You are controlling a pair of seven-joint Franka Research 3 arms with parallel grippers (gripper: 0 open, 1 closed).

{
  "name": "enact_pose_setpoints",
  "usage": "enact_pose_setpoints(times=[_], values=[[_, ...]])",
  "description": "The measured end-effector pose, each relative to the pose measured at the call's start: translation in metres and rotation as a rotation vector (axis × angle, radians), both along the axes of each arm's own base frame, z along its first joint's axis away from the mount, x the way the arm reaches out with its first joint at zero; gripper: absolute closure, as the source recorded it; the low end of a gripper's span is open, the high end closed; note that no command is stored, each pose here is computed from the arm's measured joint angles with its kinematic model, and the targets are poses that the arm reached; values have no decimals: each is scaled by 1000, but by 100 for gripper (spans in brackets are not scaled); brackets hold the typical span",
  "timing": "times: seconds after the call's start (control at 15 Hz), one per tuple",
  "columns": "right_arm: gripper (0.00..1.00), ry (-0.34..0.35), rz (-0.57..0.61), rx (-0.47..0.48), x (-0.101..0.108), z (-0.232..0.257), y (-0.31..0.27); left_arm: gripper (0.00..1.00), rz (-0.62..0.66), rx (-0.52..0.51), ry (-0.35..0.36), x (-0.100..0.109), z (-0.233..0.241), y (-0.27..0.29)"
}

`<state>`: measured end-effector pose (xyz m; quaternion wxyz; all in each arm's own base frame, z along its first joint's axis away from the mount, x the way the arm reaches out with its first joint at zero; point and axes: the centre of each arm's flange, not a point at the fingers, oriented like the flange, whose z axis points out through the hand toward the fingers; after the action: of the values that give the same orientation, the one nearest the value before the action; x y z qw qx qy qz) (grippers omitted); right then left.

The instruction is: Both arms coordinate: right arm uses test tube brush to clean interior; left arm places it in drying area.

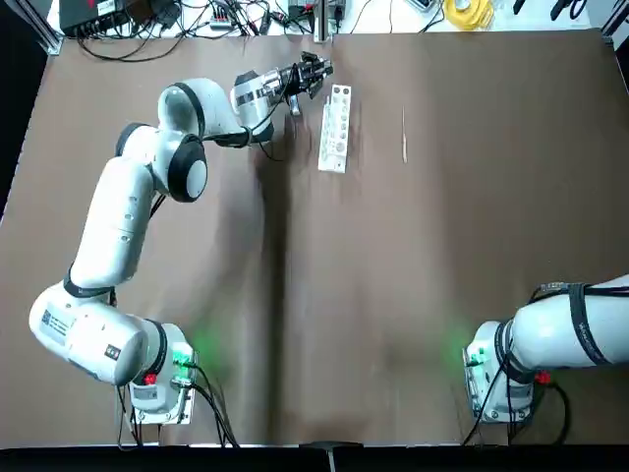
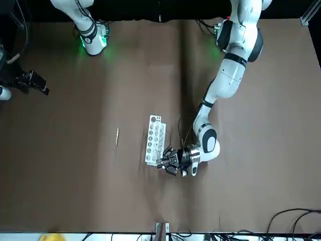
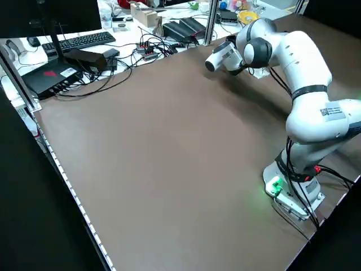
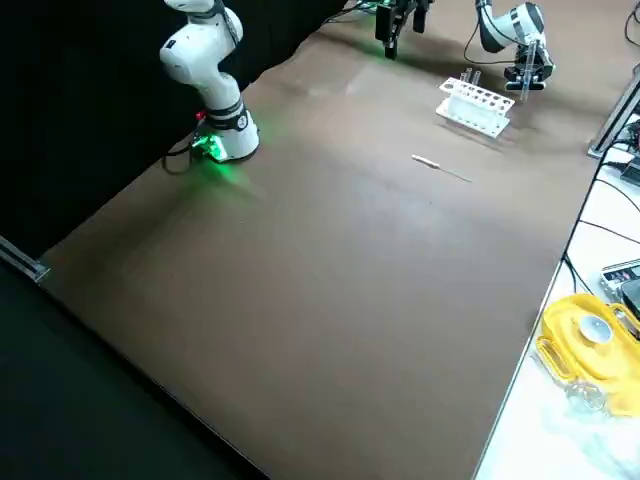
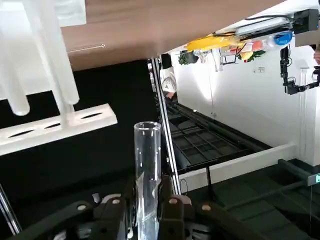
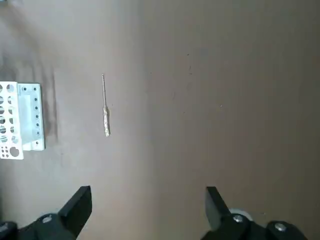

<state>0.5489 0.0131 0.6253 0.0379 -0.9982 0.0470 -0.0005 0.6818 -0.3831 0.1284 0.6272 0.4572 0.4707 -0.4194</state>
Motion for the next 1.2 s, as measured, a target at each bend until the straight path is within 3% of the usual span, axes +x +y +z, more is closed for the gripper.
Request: enact_pose_setpoints(times=[1.2], values=[[0, -18, 8, 0, 2, 2, 5, 77, -50, 29, 9, -7, -4, -5]])
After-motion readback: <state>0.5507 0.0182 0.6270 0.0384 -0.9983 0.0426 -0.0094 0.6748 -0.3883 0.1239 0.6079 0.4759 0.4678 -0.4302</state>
